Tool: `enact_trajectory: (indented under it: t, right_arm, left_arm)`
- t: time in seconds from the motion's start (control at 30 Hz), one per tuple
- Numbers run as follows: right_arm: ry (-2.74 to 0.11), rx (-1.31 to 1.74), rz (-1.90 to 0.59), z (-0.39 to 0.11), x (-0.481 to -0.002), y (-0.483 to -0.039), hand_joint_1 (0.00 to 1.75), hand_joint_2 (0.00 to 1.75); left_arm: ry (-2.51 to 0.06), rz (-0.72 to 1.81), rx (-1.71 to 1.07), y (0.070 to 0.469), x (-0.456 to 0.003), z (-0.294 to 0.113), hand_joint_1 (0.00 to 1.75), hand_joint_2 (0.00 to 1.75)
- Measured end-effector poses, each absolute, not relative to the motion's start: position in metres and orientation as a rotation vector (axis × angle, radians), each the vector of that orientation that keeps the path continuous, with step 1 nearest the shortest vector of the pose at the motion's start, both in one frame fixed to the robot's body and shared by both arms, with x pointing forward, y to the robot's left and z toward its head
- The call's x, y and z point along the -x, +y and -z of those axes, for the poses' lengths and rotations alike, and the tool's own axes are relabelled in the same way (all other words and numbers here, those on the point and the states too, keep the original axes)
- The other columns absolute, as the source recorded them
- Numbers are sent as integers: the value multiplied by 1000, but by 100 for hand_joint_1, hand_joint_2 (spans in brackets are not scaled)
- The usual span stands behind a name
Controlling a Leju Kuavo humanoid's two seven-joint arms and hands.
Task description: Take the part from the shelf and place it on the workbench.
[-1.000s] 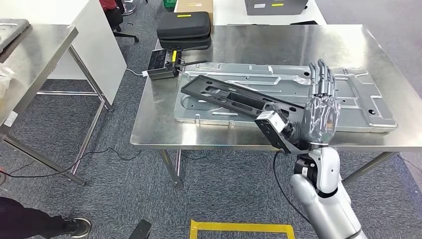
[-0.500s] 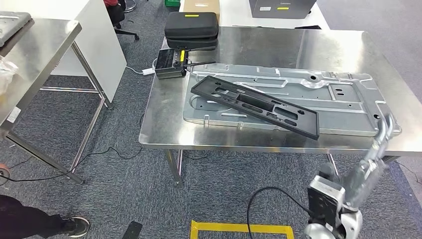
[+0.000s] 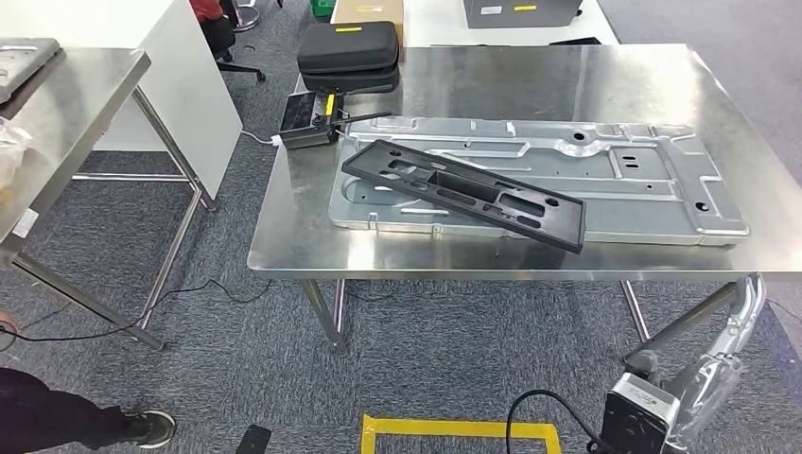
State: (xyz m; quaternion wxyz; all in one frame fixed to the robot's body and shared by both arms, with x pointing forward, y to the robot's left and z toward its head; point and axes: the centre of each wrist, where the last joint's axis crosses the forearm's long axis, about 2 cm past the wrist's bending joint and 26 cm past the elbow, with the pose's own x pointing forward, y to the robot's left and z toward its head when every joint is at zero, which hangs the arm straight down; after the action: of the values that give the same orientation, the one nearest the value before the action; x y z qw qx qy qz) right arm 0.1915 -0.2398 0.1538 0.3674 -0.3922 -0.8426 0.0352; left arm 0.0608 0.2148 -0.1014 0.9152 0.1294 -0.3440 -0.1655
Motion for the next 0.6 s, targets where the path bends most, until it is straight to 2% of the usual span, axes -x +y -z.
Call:
enact_trajectory:
  t: [0.6]
  right_arm:
    - [-2088, 991, 12, -145, -181, -250, 0, 0]
  left_arm:
    - [-700, 332, -276, 216, -57, 102, 0, 0]
